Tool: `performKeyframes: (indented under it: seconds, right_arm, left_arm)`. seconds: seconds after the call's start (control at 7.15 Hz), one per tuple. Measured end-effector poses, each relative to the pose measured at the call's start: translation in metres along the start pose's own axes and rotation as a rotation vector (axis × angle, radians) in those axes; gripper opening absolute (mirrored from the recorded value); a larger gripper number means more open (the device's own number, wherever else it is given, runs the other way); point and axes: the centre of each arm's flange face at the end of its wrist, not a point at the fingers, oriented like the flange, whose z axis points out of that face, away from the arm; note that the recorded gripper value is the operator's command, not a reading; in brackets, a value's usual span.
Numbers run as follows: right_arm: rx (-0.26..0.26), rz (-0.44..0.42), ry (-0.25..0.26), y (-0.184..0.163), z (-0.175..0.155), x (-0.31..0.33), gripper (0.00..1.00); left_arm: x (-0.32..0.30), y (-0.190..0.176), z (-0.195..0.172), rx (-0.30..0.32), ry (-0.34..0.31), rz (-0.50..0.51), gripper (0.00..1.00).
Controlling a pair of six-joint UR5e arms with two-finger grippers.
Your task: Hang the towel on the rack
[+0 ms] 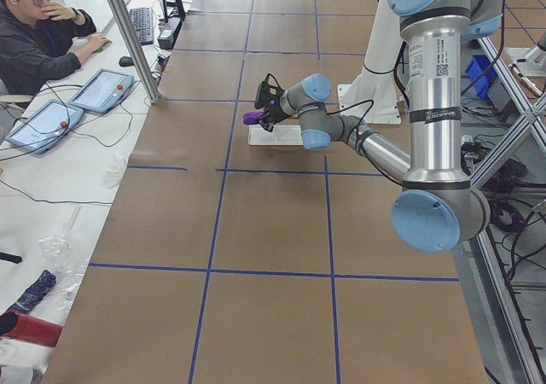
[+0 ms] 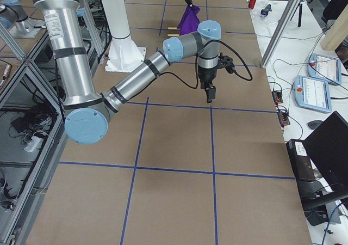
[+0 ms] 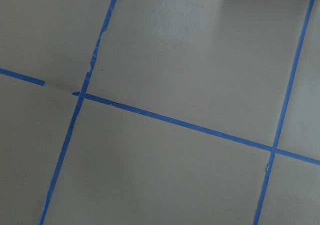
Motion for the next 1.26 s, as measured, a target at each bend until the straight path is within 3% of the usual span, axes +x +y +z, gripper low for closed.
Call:
performKeyframes:
  seconds: [0.14, 0.28, 0.7, 1.26]
  right_arm:
    - [-0.012, 0.015, -0.004, 0.003, 0.004, 0.009, 1.00]
    - [-0.020, 0.028, -0.016, 0.006, 0.006, 0.015, 1.00]
    - [-0.037, 0.037, -0.040, 0.021, 0.011, 0.039, 1.00]
    - [-0.096, 0.076, -0.028, 0.054, 0.039, 0.082, 1.00]
  left_arm:
    - [-0.005, 0.004, 0.001, -0.001, -0.016, 0.009, 0.00]
    - [-0.009, 0.008, 0.004, -0.007, -0.028, 0.014, 0.99]
    - [-0.022, 0.015, 0.017, -0.022, -0.060, 0.020, 1.00]
    - [-0.042, 0.007, 0.013, -0.070, -0.071, 0.155, 1.00]
